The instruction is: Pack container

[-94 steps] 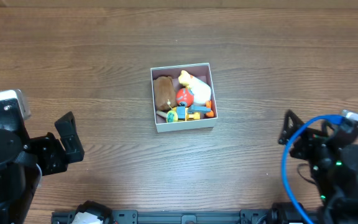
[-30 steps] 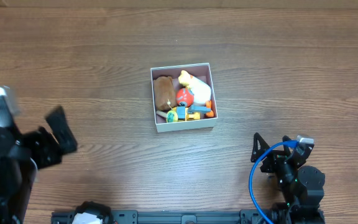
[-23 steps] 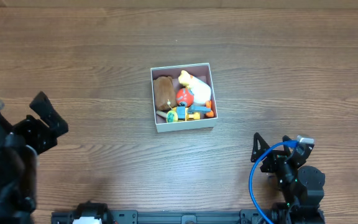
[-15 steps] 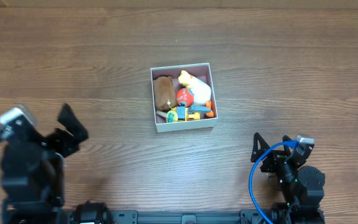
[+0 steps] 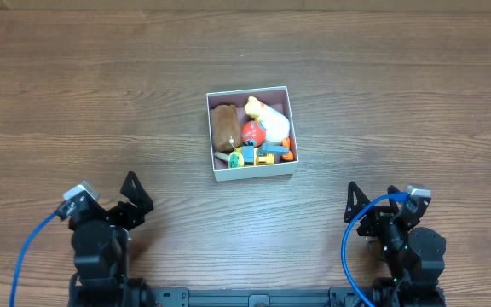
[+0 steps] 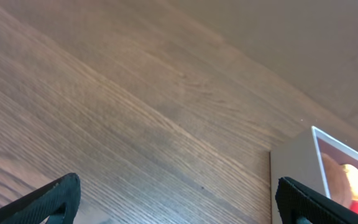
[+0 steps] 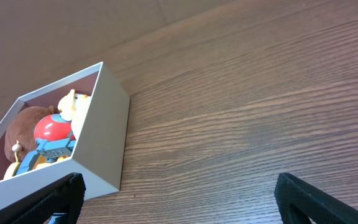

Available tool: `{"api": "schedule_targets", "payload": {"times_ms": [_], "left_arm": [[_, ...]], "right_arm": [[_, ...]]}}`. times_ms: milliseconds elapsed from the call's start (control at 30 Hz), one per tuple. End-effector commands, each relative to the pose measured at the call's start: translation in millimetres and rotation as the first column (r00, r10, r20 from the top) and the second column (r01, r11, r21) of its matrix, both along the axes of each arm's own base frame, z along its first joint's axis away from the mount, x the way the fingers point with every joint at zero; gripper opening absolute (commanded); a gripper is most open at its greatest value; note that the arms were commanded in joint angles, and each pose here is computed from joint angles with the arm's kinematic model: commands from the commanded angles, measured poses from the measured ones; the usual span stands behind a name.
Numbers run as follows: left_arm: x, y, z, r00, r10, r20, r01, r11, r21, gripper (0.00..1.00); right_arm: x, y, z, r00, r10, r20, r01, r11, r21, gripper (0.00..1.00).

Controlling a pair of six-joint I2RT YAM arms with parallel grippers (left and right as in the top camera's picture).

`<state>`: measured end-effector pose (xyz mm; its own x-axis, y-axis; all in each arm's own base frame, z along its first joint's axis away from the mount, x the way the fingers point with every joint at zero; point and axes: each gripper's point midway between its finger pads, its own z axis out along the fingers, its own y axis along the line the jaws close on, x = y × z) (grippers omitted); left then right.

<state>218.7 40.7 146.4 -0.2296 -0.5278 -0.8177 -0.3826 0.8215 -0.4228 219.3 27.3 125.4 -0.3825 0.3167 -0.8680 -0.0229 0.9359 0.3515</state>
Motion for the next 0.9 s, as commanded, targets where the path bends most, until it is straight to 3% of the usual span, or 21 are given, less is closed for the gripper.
{"api": "schedule_targets", "payload": {"times_ms": [0, 300, 867], "left_arm": [[2.0, 0.8, -16.5, 0.999, 0.024, 0.038, -0.022, 0.998, -0.055, 1.00], [2.4, 29.0, -13.9, 0.978, 0.166, 0.127, -0.171, 0.985, 0.022, 1.00], [2.6, 28.4, -14.6, 0.979, 0.163, 0.124, -0.167, 0.986, 0.022, 1.00]], "right_arm": [[0.1, -1.9, -2.0, 1.000, -0.009, 0.002, 0.009, 1.000, -0.006, 1.00], [0.1, -1.9, -2.0, 1.000, -0.009, 0.002, 0.009, 1.000, -0.006, 1.00], [0.1, -1.9, -2.0, 1.000, -0.009, 0.002, 0.009, 1.000, -0.006, 1.00]]}}
